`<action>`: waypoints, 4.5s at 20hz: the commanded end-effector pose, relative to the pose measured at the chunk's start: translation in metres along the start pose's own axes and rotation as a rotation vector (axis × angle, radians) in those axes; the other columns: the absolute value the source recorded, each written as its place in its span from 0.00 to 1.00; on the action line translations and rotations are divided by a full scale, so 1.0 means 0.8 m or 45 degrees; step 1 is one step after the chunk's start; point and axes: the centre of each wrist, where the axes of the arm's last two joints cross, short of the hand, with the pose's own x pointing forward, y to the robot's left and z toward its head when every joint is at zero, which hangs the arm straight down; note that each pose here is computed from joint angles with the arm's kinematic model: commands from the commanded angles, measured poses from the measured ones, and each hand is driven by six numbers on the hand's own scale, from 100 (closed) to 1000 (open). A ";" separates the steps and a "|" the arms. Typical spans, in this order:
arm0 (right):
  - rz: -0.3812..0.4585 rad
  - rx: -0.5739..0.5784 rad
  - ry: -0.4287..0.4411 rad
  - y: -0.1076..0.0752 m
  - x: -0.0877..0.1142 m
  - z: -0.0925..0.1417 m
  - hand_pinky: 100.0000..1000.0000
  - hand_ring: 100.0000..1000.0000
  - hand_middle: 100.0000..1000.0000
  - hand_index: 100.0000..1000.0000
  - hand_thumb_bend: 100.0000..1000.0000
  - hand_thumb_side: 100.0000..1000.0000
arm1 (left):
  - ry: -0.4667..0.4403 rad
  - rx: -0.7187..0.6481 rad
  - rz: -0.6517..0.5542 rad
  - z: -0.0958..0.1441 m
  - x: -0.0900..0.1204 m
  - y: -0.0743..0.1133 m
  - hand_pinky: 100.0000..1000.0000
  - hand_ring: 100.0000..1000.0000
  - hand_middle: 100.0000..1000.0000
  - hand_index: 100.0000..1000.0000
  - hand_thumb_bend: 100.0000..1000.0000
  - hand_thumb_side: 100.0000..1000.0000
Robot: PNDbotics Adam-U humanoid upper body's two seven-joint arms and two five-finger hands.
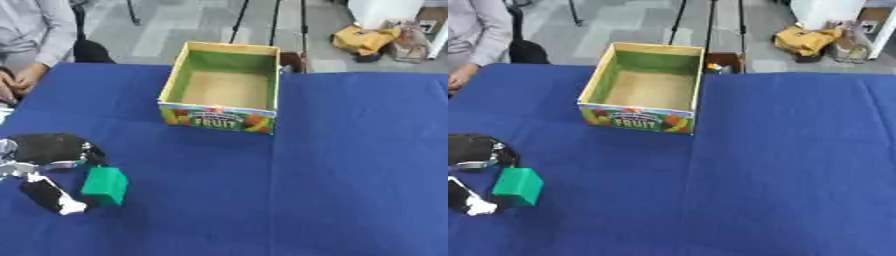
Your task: Pick up objects on the table and place them in the box.
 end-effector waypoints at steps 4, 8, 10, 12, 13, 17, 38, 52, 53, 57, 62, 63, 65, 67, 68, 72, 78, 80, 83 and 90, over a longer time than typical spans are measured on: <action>0.018 0.002 -0.038 -0.003 0.007 -0.008 0.86 0.91 0.40 0.81 0.00 0.57 | 0.023 0.057 -0.049 0.018 -0.008 0.036 0.64 0.67 0.52 0.64 0.00 0.59; 0.017 0.006 -0.037 -0.003 0.007 -0.008 0.86 0.91 0.40 0.81 0.00 0.57 | 0.013 0.088 -0.042 0.023 -0.008 0.048 0.64 0.66 0.51 0.62 0.00 0.60; 0.016 0.008 -0.037 -0.003 0.007 -0.008 0.86 0.91 0.40 0.81 0.00 0.57 | 0.007 0.102 -0.032 0.025 -0.008 0.054 0.64 0.66 0.51 0.62 0.00 0.60; 0.015 0.008 -0.037 -0.003 0.007 -0.008 0.86 0.91 0.40 0.81 0.00 0.56 | -0.001 0.118 -0.021 0.027 -0.008 0.060 0.63 0.65 0.50 0.61 0.00 0.60; 0.014 0.008 -0.038 -0.002 0.007 -0.008 0.86 0.91 0.40 0.81 0.00 0.56 | -0.005 0.127 -0.016 0.027 -0.007 0.063 0.63 0.65 0.50 0.61 0.00 0.60; 0.013 0.009 -0.041 -0.002 0.008 -0.009 0.86 0.91 0.40 0.81 0.00 0.56 | -0.021 0.176 0.003 0.032 -0.006 0.078 0.62 0.63 0.49 0.59 0.00 0.59; 0.005 0.056 -0.066 -0.001 0.010 -0.017 0.86 0.91 0.40 0.81 0.00 0.53 | -0.062 0.510 0.228 0.051 -0.038 0.168 0.60 0.57 0.44 0.55 0.00 0.53; -0.011 0.093 -0.132 0.001 0.014 -0.032 0.86 0.92 0.39 0.81 0.00 0.52 | -0.040 0.712 0.212 0.043 -0.062 0.195 0.59 0.56 0.42 0.53 0.00 0.53; -0.013 0.096 -0.139 0.002 0.014 -0.034 0.86 0.92 0.39 0.81 0.00 0.52 | -0.042 0.727 0.209 0.043 -0.063 0.196 0.59 0.56 0.42 0.53 0.00 0.52; -0.031 0.107 -0.180 0.006 0.017 -0.042 0.86 0.92 0.39 0.81 0.00 0.53 | -0.027 0.769 0.218 0.042 -0.070 0.197 0.59 0.55 0.41 0.52 0.00 0.54; -0.040 0.113 -0.214 0.007 0.019 -0.049 0.86 0.91 0.39 0.80 0.00 0.54 | -0.003 0.806 0.218 0.046 -0.078 0.204 0.59 0.55 0.41 0.52 0.00 0.54; -0.040 0.116 -0.219 0.007 0.019 -0.050 0.86 0.92 0.39 0.80 0.00 0.54 | 0.001 0.815 0.212 0.047 -0.078 0.205 0.59 0.55 0.41 0.52 0.00 0.53; -0.040 0.123 -0.228 0.007 0.020 -0.052 0.86 0.92 0.39 0.81 0.00 0.54 | 0.016 0.830 0.196 0.047 -0.081 0.208 0.59 0.55 0.41 0.52 0.00 0.52; -0.042 0.129 -0.238 0.007 0.021 -0.054 0.86 0.92 0.39 0.81 0.00 0.54 | 0.028 0.848 0.179 0.047 -0.084 0.209 0.58 0.55 0.41 0.51 0.00 0.52; -0.043 0.131 -0.245 0.007 0.021 -0.056 0.86 0.92 0.39 0.80 0.00 0.55 | 0.036 0.858 0.170 0.048 -0.086 0.210 0.58 0.55 0.41 0.51 0.00 0.51; -0.055 0.137 -0.271 0.009 0.023 -0.061 0.86 0.92 0.38 0.80 0.00 0.55 | 0.068 0.890 0.133 0.050 -0.094 0.208 0.58 0.54 0.40 0.51 0.00 0.50; -0.050 0.158 -0.297 0.008 0.025 -0.066 0.87 0.93 0.37 0.81 0.00 0.55 | 0.123 0.916 0.089 0.051 -0.106 0.204 0.58 0.54 0.40 0.51 0.00 0.49; -0.048 0.163 -0.305 0.007 0.026 -0.068 0.87 0.93 0.37 0.81 0.00 0.55 | 0.142 0.924 0.070 0.050 -0.108 0.203 0.58 0.54 0.40 0.51 0.00 0.48; -0.048 0.171 -0.315 0.007 0.026 -0.069 0.87 0.93 0.37 0.81 0.00 0.56 | 0.166 0.940 0.047 0.049 -0.111 0.200 0.57 0.54 0.40 0.51 0.00 0.48; -0.056 0.178 -0.338 0.007 0.028 -0.073 0.87 0.93 0.36 0.81 0.00 0.56 | 0.241 0.982 -0.038 0.047 -0.121 0.190 0.57 0.55 0.39 0.51 0.00 0.42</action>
